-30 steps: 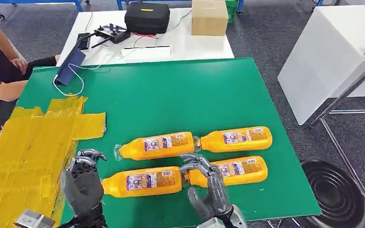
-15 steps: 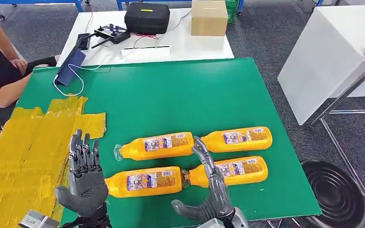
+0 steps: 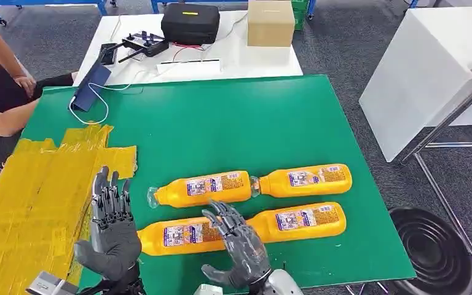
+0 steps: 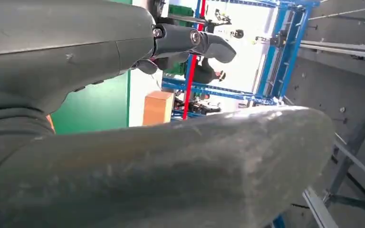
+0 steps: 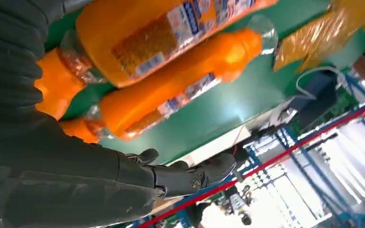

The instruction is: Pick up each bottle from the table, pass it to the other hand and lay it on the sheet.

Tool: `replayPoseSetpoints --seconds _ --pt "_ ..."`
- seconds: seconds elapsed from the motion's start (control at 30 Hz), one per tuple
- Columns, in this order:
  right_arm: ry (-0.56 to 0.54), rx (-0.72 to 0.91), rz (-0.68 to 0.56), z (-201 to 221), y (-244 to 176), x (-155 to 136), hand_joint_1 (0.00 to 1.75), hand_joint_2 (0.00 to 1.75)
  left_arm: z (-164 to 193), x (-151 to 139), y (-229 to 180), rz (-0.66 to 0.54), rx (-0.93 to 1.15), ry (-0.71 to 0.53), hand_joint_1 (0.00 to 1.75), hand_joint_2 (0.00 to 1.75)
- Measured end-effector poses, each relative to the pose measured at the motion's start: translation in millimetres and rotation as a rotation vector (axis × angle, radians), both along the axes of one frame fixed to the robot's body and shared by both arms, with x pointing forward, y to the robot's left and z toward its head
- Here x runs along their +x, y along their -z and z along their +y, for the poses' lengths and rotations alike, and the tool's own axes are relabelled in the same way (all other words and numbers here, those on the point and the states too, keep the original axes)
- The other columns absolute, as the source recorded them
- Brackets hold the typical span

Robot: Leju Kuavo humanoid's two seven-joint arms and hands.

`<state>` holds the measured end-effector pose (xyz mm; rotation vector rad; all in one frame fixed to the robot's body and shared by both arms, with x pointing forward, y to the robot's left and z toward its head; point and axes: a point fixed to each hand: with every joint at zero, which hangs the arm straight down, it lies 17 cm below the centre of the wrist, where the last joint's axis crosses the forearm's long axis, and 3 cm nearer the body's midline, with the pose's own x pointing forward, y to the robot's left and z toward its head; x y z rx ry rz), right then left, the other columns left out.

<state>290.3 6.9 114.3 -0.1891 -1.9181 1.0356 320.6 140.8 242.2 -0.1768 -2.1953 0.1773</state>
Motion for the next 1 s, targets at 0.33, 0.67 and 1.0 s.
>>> replayPoseSetpoints --seconds 0.33,0.67,1.0 --pt "-0.096 -0.137 0.037 27 33 -10 0.0 1.75 -1 0 0 -0.004 0.01 0.012 0.0 0.0" --pt "-0.078 -0.299 0.065 25 65 4 0.0 1.75 -1 1 1 0.0 0.005 0.022 0.0 0.0" --pt "-0.041 -0.39 0.05 18 77 23 0.0 1.75 0 2 3 0.004 0.003 0.023 0.0 0.0"
